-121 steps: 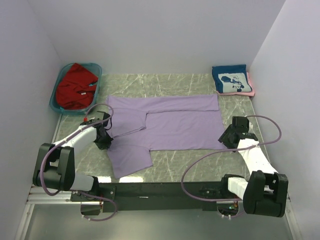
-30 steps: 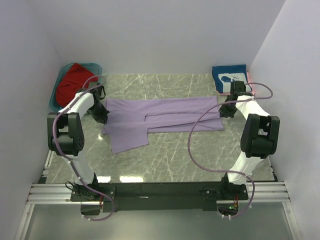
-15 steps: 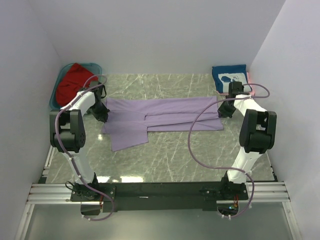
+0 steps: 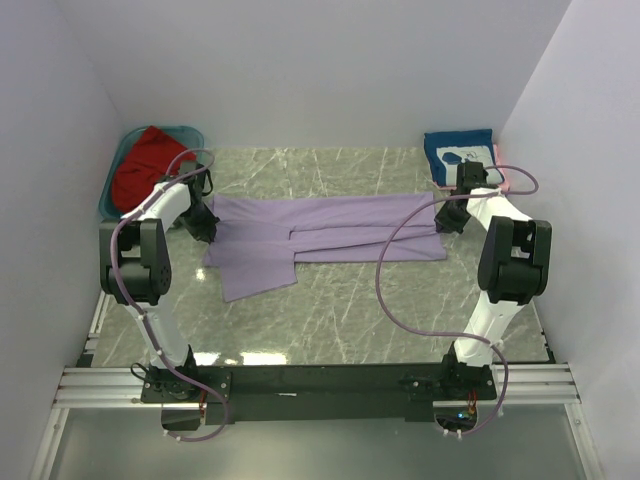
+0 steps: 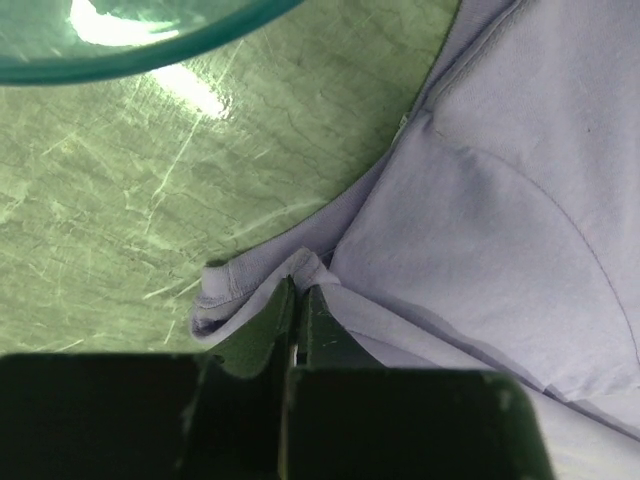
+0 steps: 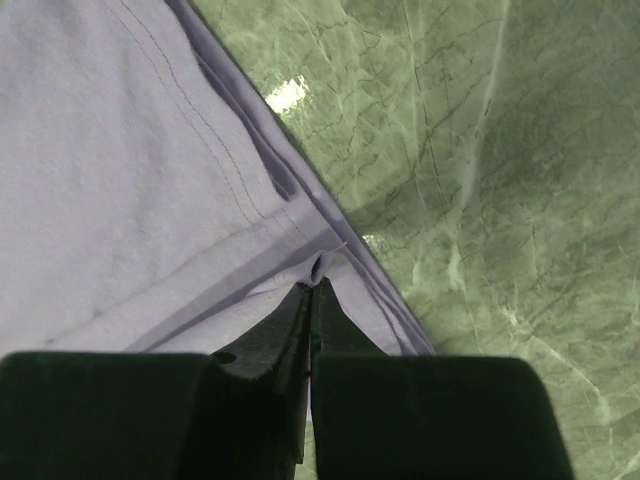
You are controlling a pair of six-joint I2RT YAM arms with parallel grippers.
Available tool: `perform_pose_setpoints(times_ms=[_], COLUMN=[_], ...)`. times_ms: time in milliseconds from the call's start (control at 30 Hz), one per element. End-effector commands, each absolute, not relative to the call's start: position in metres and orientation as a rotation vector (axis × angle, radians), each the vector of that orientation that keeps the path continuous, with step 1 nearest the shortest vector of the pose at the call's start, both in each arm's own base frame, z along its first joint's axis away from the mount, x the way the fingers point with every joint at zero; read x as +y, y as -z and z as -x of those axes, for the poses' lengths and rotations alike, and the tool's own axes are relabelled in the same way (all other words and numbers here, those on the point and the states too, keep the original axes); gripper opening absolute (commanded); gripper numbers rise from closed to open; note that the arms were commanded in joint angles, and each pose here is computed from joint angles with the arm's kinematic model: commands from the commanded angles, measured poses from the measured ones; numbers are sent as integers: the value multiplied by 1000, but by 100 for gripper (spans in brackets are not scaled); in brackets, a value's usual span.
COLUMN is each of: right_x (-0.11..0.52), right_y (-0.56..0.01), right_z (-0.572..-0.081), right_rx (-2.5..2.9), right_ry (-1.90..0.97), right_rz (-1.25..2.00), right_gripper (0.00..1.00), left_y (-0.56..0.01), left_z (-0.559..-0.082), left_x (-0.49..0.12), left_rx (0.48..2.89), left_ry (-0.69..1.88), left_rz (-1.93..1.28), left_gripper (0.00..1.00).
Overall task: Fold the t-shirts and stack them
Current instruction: Fold the tshirt
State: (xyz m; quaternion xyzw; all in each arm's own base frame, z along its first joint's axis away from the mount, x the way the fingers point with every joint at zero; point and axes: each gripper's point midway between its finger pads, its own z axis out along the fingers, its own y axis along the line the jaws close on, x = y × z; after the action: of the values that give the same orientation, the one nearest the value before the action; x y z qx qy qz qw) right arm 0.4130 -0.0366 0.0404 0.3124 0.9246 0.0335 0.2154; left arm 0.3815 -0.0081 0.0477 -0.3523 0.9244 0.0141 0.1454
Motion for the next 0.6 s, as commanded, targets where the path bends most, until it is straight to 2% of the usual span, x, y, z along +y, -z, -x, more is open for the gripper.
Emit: perform_pose_setpoints(times_ms=[0, 233, 567], right_x=[-44, -47, -51], right_y=[-54, -48, -38], right_z=[-434, -432, -430], right_rx=[2489, 2501, 2519], right_ry=[-67, -40, -12], right_rz=[-846, -853, -859], right_gripper=[2, 2, 5], left_y=[-64, -79, -65], left_z=[-396, -406, -418], left_x=[6, 7, 6], left_rx=[2580, 2549, 2561], left_ry=[-94, -85, -84], left_rz=[1003, 991, 986], left_gripper=[1, 1, 4])
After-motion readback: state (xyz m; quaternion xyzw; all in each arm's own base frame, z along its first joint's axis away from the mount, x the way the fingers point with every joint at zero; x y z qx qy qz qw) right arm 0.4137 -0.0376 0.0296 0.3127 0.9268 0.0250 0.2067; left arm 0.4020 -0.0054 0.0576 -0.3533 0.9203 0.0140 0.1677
